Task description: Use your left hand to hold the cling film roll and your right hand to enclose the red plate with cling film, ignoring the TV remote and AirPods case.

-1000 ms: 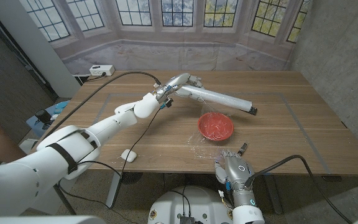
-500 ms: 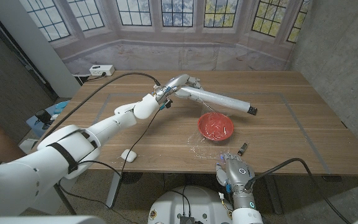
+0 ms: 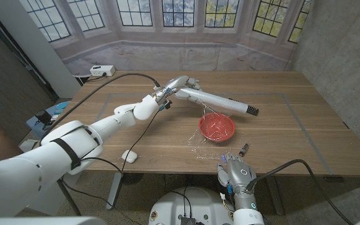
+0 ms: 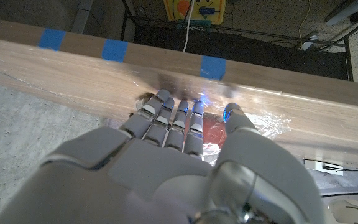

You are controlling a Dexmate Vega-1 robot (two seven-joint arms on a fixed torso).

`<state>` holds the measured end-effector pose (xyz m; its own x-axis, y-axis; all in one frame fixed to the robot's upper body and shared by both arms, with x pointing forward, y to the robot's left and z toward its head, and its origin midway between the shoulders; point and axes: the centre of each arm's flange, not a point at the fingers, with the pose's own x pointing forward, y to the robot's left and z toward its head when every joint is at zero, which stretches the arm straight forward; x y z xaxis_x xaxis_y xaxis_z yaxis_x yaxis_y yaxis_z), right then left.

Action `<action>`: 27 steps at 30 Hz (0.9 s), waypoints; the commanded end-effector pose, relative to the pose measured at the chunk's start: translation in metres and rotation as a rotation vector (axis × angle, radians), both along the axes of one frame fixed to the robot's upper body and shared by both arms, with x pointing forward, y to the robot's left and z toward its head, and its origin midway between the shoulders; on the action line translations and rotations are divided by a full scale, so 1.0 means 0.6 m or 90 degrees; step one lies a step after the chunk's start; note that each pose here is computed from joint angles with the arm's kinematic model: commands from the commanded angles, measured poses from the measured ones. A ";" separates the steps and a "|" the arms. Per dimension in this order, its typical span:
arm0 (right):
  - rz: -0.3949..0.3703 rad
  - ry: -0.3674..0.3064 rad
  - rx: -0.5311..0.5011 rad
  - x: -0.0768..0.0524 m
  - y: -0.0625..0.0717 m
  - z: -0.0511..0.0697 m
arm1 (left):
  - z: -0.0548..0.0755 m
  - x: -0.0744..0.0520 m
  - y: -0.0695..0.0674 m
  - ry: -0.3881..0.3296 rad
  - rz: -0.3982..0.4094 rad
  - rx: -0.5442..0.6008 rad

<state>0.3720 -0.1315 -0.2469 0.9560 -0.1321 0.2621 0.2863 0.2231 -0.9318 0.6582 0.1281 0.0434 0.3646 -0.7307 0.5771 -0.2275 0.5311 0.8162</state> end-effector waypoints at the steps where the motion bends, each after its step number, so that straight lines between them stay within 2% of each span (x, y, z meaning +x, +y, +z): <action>1: -0.001 0.014 0.010 0.005 -0.001 0.000 | -0.001 0.024 0.009 0.001 0.038 0.005; 12: -0.001 0.021 0.016 0.011 0.002 0.006 | 0.002 0.043 0.007 0.018 0.078 0.008; 27: -0.009 0.027 0.026 0.016 0.006 0.011 | 0.005 0.058 0.006 0.033 0.110 0.015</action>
